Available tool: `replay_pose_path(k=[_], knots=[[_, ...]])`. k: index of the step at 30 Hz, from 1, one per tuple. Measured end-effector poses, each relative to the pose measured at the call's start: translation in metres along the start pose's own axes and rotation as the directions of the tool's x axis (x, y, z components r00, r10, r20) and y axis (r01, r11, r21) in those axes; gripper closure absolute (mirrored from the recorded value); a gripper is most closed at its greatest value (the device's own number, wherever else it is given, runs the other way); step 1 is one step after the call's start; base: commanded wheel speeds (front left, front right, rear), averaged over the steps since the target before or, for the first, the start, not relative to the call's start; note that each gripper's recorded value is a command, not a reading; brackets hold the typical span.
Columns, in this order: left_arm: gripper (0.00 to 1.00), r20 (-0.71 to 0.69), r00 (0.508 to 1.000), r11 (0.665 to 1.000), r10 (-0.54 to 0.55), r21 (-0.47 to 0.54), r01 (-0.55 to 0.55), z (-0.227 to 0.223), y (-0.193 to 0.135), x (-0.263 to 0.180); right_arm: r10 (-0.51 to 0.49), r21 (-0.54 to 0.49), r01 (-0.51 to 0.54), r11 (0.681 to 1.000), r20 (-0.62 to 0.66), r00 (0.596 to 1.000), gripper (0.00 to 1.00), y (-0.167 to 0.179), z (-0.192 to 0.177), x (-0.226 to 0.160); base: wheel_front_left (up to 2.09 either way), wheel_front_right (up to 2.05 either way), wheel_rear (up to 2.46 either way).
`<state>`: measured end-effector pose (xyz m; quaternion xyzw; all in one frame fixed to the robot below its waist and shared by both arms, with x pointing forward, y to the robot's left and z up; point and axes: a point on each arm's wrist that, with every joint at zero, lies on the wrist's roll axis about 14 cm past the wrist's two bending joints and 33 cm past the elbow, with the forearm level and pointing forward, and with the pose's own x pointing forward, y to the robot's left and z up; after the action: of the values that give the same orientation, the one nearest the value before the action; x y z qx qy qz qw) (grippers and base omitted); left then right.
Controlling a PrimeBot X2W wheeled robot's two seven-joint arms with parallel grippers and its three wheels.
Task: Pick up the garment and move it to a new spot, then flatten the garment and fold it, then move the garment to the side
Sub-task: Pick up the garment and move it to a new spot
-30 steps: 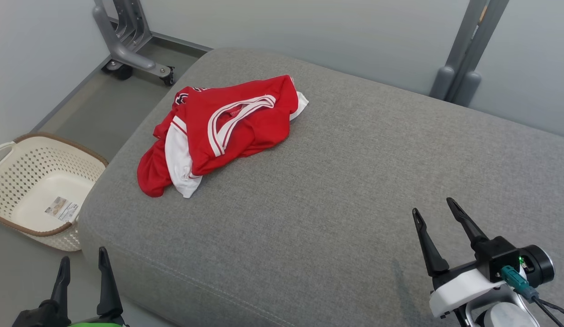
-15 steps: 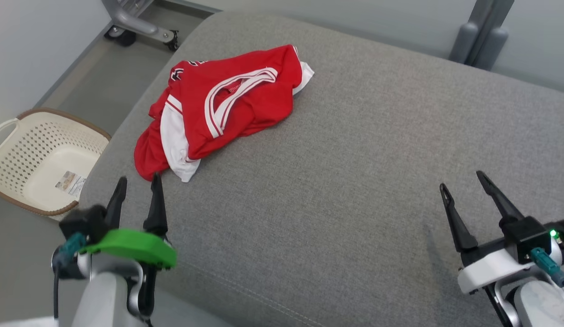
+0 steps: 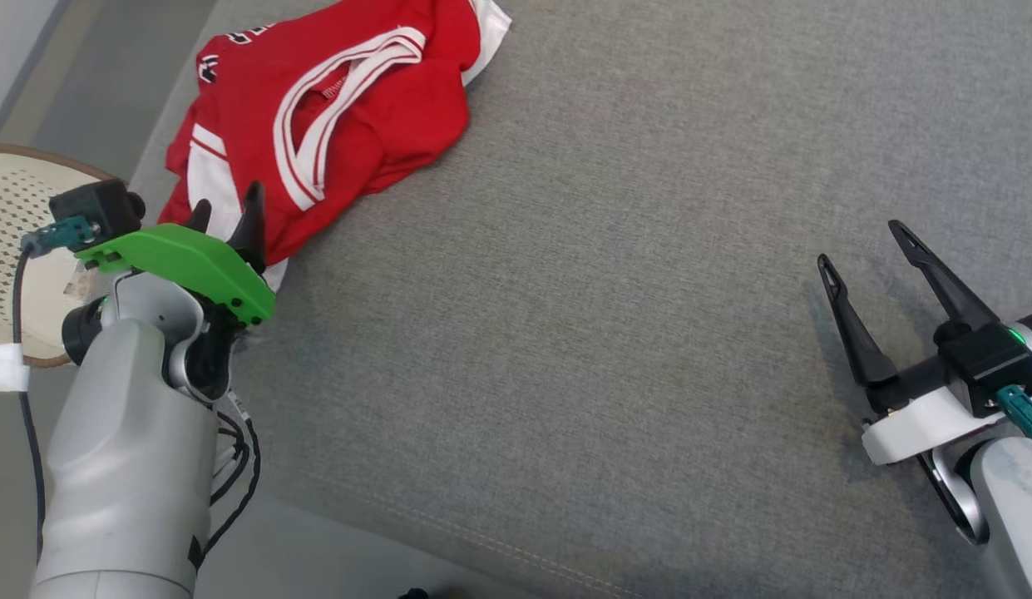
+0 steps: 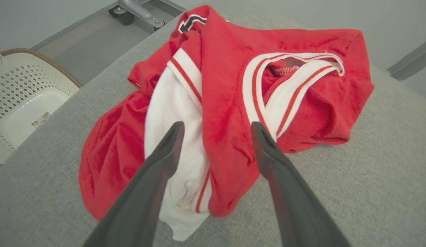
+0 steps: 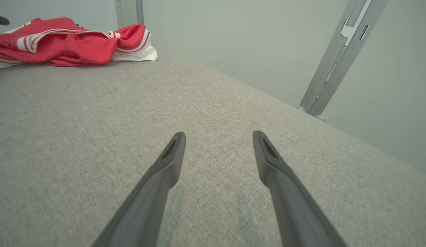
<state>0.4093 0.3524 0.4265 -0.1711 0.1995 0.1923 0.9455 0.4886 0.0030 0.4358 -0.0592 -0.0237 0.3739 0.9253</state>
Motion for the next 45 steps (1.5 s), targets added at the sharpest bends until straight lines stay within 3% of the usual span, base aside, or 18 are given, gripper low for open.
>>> replay_pose_path(k=[8, 9, 11, 12, 13, 22, 27, 32, 35, 40, 45], knots=[[0.0, -0.152, 0.986, 0.995, 0.072, -0.064, -0.082, -0.042, 0.014, 0.033, -0.018, 0.006, 0.018, 1.0, -0.041, 0.999, 0.0, -0.015, -0.023, -0.012, 0.0, 0.0, 0.0], [0.47, -0.164, 0.984, 0.995, 0.075, -0.056, -0.085, -0.047, 0.014, 0.035, -0.026, 0.004, 0.026, 1.0, -0.046, 0.999, 0.0, -0.018, -0.025, -0.015, 0.0, 0.0, 0.0], [0.93, -0.181, 0.981, 0.995, 0.076, -0.046, -0.086, -0.055, 0.012, 0.038, -0.048, 0.003, 0.048, 0.999, -0.052, 0.997, 0.0, -0.025, -0.027, -0.018, 0.0, 0.0, 0.0], [0.93, -0.188, 0.979, 0.995, 0.077, -0.046, -0.087, -0.058, 0.012, 0.039, -0.057, 0.004, 0.058, 0.998, -0.056, 0.997, 0.0, -0.028, -0.028, -0.02, 0.0, 0.0, 0.0], [1.0, -0.197, 0.978, 0.995, 0.075, -0.045, -0.085, -0.06, 0.011, 0.039, -0.066, 0.004, 0.067, 0.998, -0.059, 0.996, 0.0, -0.031, -0.029, -0.022, 0.0, 0.0, 0.0], [1.0, -0.165, 0.985, 0.998, -0.056, -0.023, 0.053, -0.043, -0.025, 0.037, -0.099, 0.03, 0.1, 0.995, -0.042, 0.994, 0.0, -0.029, -0.019, -0.023, 0.0, 0.0, 0.0], [1.0, -0.084, 0.984, 0.987, -0.155, 0.022, 0.157, -0.007, -0.046, 0.031, -0.105, 0.049, 0.106, 0.993, -0.018, 0.994, 0.0, -0.024, -0.008, -0.019, 0.0, 0.0, 0.0], [1.0, 0.009, 0.958, 0.954, -0.288, 0.096, 0.285, 0.043, -0.076, 0.016, -0.117, 0.079, 0.116, 0.99, 0.016, 0.993, 0.0, -0.015, 0.008, -0.016, 0.0, 0.0, 0.0], [1.0, 0.026, 0.919, 0.913, -0.392, 0.136, 0.386, 0.062, -0.109, 0.006, -0.144, 0.096, 0.14, 0.985, 0.037, 0.989, 0.0, -0.016, 0.019, -0.018, 0.0, 0.0, 0.0], [1.0, -0.013, 0.827, 0.809, -0.562, 0.199, 0.553, 0.065, -0.178, -0.017, -0.21, 0.115, 0.204, 0.972, 0.045, 0.977, 0.0, -0.024, 0.029, -0.031, 0.0, 0.0, 0.0], [1.0, -0.11, 0.701, 0.669, -0.705, 0.226, 0.708, 0.035, -0.256, -0.05, -0.303, 0.121, 0.296, 0.947, 0.036, 0.952, 0.0, -0.04, 0.035, -0.057, 0.0, 0.0, 0.0]])
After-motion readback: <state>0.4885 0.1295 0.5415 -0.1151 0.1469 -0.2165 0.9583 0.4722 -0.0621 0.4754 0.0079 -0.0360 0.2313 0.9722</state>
